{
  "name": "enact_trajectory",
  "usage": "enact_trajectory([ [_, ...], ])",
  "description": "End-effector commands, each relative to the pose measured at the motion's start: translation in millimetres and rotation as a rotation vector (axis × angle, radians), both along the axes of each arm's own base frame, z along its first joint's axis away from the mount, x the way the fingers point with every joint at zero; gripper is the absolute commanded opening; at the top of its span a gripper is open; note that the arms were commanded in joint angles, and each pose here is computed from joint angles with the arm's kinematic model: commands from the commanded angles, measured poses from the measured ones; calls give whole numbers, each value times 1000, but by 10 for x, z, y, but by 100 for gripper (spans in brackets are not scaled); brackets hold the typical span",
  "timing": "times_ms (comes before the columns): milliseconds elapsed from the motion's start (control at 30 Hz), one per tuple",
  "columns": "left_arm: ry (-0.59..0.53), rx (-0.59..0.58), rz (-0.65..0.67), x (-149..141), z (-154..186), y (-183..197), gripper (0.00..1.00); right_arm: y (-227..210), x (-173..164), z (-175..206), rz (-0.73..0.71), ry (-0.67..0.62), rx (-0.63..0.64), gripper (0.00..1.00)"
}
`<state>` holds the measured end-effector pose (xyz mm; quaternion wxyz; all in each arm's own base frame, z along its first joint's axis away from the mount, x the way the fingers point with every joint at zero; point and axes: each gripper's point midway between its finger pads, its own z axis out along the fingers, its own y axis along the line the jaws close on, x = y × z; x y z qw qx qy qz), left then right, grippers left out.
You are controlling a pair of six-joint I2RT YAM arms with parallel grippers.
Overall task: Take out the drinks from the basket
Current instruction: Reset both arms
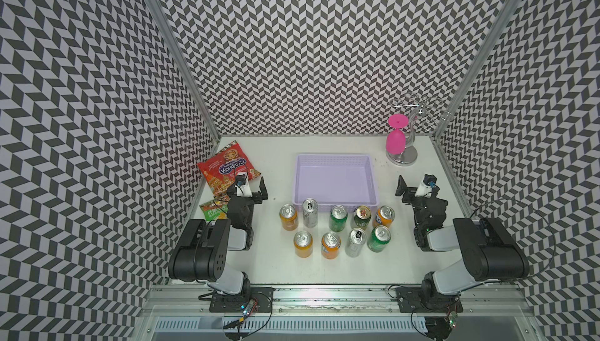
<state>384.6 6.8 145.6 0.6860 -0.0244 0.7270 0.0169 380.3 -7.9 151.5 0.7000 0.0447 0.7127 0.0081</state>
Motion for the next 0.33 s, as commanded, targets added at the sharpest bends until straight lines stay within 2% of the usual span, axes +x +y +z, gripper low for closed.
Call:
enact_trajectory([
  [0,6,3,-12,17,-11,-24,99,9,-13,103,-3,-47,-6,100],
  [300,6,3,-12,22,-11,-24,99,7,-13,101,-4,-47,-6,100],
])
